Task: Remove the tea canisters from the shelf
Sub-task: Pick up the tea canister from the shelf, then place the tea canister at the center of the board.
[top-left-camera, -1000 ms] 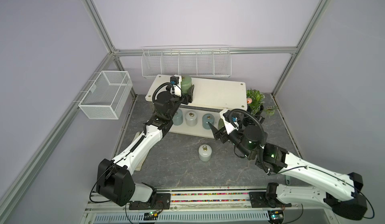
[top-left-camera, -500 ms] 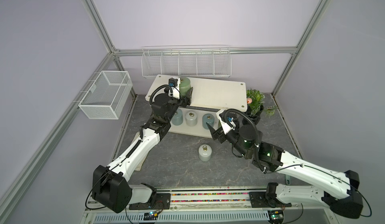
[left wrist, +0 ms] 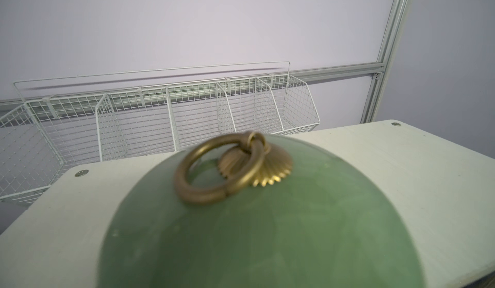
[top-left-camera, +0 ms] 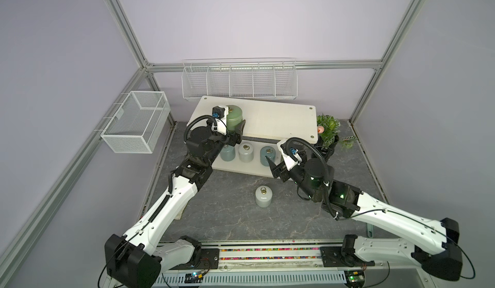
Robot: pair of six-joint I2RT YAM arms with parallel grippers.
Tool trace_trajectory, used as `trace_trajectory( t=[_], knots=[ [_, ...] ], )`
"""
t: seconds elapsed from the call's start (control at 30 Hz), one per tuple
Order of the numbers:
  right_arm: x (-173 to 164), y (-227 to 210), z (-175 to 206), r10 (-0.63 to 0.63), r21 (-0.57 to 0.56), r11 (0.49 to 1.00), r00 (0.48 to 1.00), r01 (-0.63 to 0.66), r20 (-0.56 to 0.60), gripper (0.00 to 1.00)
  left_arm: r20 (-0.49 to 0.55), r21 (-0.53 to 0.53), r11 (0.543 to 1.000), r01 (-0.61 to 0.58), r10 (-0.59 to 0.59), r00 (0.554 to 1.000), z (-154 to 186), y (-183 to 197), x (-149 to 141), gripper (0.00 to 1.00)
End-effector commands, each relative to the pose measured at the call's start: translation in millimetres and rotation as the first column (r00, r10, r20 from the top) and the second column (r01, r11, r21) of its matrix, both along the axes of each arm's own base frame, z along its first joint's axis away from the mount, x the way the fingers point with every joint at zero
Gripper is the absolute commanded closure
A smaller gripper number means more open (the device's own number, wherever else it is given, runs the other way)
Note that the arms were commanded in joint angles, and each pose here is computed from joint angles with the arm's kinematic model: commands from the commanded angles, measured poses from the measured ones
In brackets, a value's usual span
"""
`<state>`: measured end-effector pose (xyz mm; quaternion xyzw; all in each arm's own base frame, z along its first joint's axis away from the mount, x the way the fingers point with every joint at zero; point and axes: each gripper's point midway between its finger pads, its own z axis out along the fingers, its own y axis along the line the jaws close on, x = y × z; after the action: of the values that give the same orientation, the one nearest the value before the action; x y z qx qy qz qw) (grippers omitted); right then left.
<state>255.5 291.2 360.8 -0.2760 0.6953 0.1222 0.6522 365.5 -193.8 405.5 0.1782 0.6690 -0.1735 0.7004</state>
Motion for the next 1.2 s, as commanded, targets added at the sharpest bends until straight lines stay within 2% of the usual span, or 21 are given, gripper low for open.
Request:
trace_trajectory(
  t=[0.0, 0.37, 0.67, 0.97, 1.17],
  knots=[
    [3.9, -4.5, 9.8, -0.024, 0.042, 0.999, 1.0, 0.023, 0.018, 0.11, 0.124, -0.032, 0.999, 0.018, -0.014, 0.992, 39.9, 6.7, -20.9, 0.22],
    [5.2, -3.9, 5.4, -0.021, 0.043, 0.999, 1.0, 0.021, 0.007, 0.11, 0.139, -0.06, 0.997, 0.043, -0.034, 0.99, 51.6, 15.6, -46.8, 0.22],
    [4.8, -4.0, 2.4, -0.017, 0.042, 0.999, 1.0, 0.017, 0.001, 0.11, 0.103, -0.098, 0.995, 0.027, -0.017, 0.995, 39.6, 33.1, -77.3, 0.22],
    [0.3, -8.9, 0.4, -0.009, 0.058, 0.998, 1.0, 0.01, -0.013, 0.11, 0.019, -0.075, 0.997, 0.022, -0.021, 1.0, 4.4, 30.9, -103.9, 0.22],
    [-1.7, -8.5, -5.9, -0.001, 0.047, 0.999, 0.999, 0.003, -0.038, 0.11, -0.031, -0.103, 0.994, 0.026, -0.029, 0.999, -21.7, 33.8, -120.7, 0.22]
  ],
)
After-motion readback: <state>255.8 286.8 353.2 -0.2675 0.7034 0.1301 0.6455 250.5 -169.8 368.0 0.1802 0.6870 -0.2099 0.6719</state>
